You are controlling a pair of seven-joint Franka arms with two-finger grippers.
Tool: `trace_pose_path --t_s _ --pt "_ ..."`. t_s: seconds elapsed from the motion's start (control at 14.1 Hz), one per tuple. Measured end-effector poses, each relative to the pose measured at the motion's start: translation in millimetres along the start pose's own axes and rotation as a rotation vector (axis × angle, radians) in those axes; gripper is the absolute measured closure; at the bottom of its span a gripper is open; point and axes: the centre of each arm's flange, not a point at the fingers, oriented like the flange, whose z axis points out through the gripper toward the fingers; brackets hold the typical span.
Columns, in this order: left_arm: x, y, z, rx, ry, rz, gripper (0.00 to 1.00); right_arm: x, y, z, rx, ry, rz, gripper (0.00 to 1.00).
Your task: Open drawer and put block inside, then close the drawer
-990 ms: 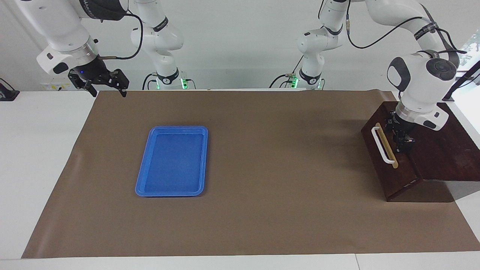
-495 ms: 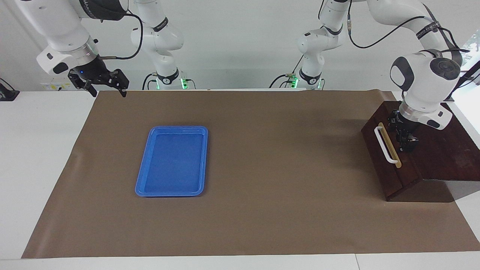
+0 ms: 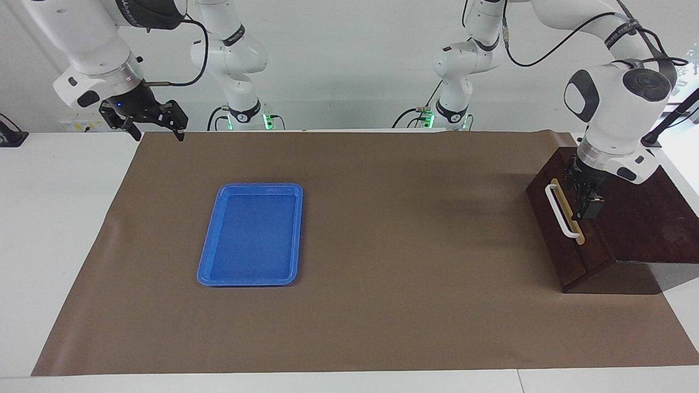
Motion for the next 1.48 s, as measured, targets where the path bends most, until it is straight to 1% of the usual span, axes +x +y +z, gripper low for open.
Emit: trace_pose_path --t_s 0.14,0.21,0.49,0.71,0.78,0.92,1.06,1.2,1.48 --pt "-12.5 2.0 -21.5 0.013 -0.027 0.123 0.00 0.0 0.0 0.0 0.000 0.000 0.000 0.00" --pt "-17.2 0.5 -28.5 0.026 -0.043 0.209 0.00 0.0 0.0 0.0 0.000 0.000 0.000 0.00" --pt "-24.0 -13.1 -45.1 0.061 -0.092 0.647 0.00 0.0 0.0 0.0 0.000 0.000 0.000 0.00" --pt "-25.1 -16.1 -48.2 0.053 -0.111 0.932 0.00 0.0 0.0 0.0 0.000 0.000 0.000 0.00" --pt "-26.0 -16.3 -48.0 0.047 -0.123 0.977 0.00 0.0 0.0 0.0 0.000 0.000 0.000 0.00" --pt "-30.7 -15.2 -48.5 0.025 -0.145 1.014 0.00 0.0 0.0 0.0 0.000 0.000 0.000 0.00" --pt "-55.2 -9.3 -53.9 0.014 -0.146 1.063 0.00 0.0 0.0 0.0 0.000 0.000 0.000 0.00" --pt "-66.4 -7.7 -57.8 0.010 -0.143 1.085 0.00 0.0 0.1 0.0 0.000 0.000 0.000 0.00" --pt "-65.6 -19.0 -58.5 0.033 -0.171 1.196 0.00 0.0 0.1 0.0 0.000 0.000 0.000 0.00"
